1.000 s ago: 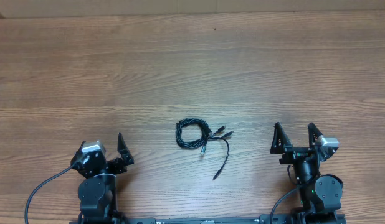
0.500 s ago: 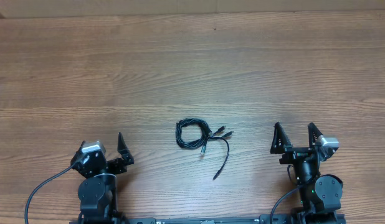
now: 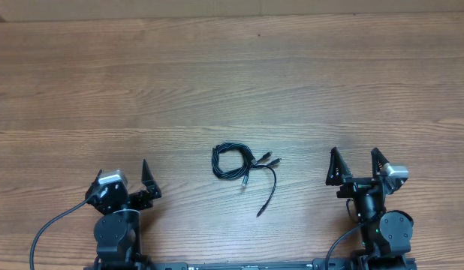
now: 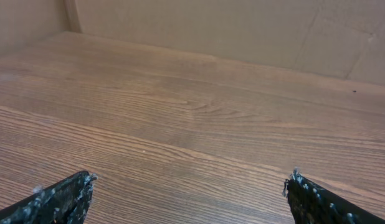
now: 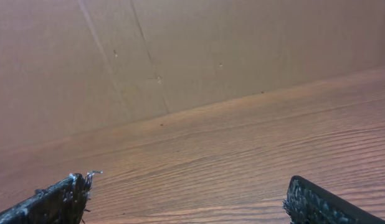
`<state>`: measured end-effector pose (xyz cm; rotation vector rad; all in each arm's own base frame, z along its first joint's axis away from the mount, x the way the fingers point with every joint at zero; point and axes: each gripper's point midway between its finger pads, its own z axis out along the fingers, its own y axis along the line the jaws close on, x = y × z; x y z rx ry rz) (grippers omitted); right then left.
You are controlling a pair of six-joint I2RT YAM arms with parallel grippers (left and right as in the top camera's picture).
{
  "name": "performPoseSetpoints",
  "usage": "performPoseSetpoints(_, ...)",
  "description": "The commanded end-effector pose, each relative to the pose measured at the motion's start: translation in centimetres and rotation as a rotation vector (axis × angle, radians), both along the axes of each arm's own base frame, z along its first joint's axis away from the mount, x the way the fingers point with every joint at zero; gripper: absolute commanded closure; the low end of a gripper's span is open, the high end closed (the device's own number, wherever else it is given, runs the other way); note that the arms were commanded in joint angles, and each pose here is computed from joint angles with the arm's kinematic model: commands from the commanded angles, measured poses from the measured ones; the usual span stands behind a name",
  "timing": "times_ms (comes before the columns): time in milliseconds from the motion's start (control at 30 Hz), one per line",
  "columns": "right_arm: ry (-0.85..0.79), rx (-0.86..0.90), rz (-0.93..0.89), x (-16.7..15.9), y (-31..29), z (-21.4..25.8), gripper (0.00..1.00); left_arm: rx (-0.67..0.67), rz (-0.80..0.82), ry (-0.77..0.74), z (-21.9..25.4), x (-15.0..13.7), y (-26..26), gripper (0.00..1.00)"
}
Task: Untangle cables
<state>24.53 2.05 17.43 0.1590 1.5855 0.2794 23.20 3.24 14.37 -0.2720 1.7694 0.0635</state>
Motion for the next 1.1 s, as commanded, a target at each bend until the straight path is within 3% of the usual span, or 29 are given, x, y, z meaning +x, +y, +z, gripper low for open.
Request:
performPoseSetpoints(0,0.005,0.002,-0.008,0.1,-0.1,-0.4,0.0,0.016,-0.005,-0.006,0.1,0.0,0.0,0.0)
performPoseSetpoints(1067,-0.005,0.002,-0.084,0.1,-1.4,-0.1,0.0,0.035,0.046,-0.006,0.2,-0.2,0.9,0.0)
